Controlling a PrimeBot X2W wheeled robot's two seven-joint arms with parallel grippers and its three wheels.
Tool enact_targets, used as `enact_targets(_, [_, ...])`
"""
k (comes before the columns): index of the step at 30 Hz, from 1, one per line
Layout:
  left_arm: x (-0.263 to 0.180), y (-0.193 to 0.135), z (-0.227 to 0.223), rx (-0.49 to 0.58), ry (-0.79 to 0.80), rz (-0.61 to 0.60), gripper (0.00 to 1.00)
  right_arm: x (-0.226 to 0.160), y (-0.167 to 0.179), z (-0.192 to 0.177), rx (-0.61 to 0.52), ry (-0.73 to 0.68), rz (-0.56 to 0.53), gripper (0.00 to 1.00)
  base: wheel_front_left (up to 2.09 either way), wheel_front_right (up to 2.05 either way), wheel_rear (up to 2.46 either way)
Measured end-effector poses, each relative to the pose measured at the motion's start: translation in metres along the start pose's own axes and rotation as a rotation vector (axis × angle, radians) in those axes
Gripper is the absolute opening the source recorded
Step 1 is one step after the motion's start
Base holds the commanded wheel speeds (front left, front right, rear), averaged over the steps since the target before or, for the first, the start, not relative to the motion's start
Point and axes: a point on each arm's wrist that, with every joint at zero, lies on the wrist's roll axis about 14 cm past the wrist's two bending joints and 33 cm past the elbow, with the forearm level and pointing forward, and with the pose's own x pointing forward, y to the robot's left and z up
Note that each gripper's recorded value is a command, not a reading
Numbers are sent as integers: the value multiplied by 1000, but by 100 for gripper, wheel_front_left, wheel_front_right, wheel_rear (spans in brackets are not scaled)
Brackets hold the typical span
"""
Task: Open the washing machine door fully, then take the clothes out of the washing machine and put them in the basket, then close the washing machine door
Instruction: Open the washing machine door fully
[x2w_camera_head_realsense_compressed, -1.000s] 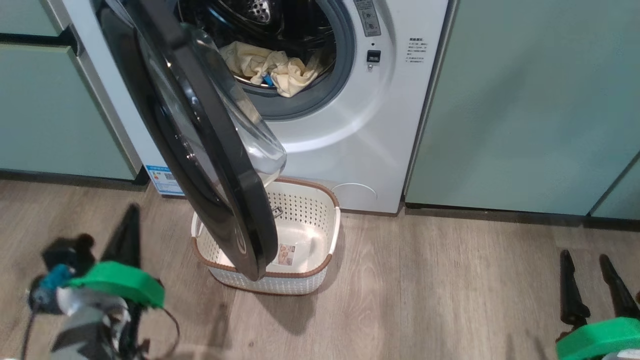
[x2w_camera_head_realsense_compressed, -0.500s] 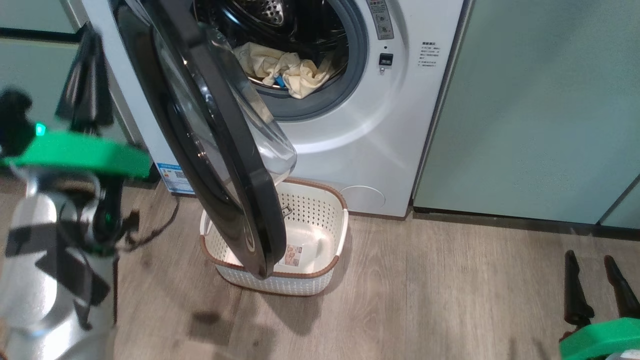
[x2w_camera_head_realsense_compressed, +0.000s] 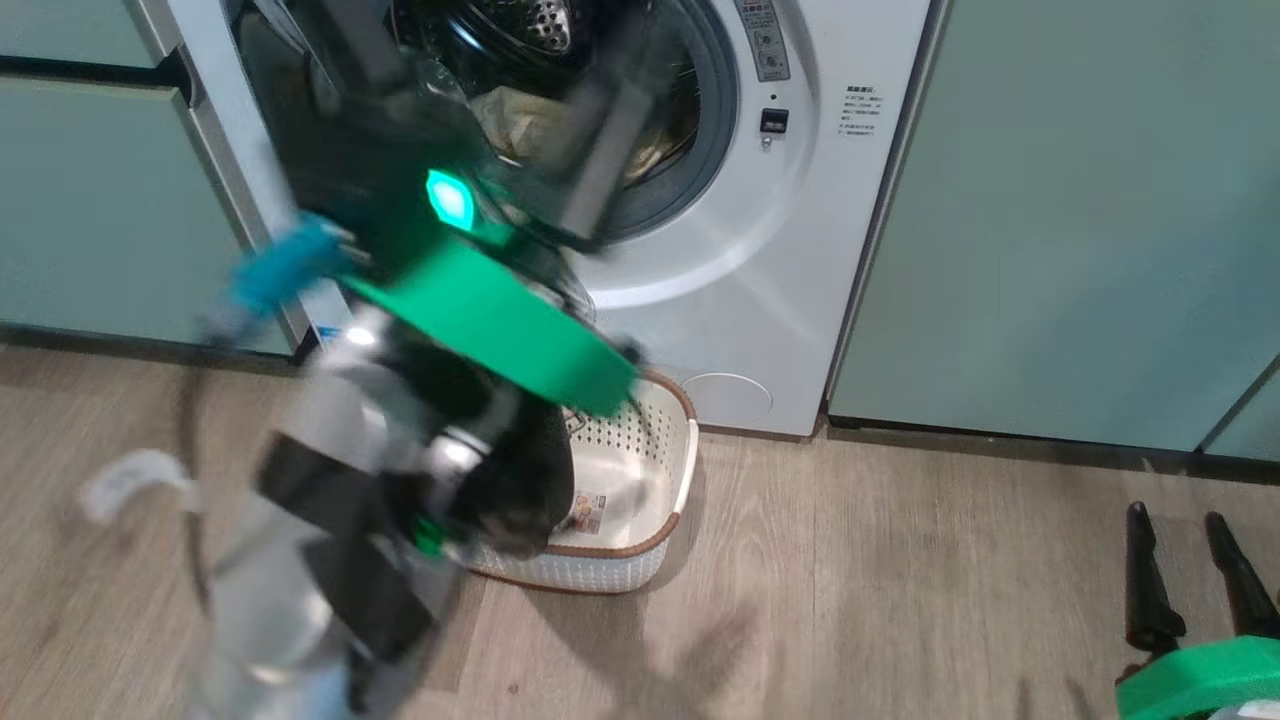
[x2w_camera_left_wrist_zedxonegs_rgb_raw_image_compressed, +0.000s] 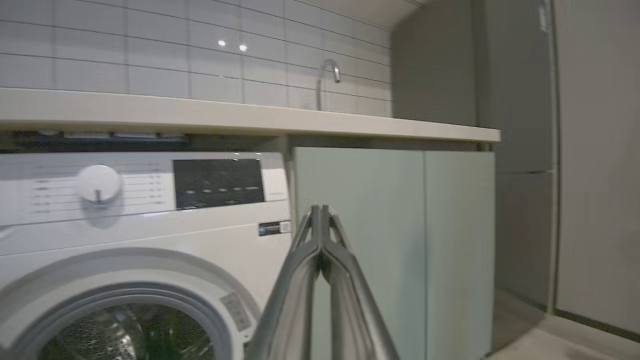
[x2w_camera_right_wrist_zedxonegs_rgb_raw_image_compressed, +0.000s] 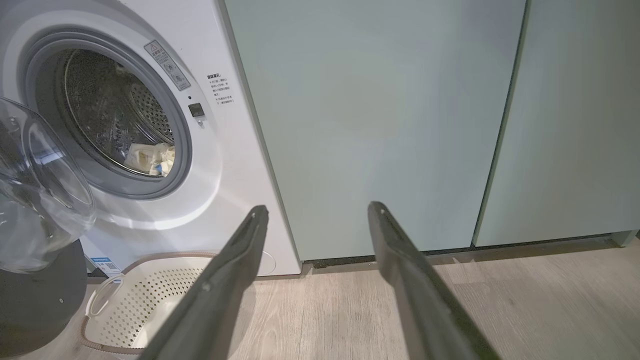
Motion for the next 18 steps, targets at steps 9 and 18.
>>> enact_targets(9, [-31,-73,-88,-131,253,-154,0,-1,-1,1,0,-2,-3,100,0,0,0])
enact_targets(18, [-70,-100,-159,-130,435,-189,0,-1,0,1,1,-2,-2,100,0,0,0])
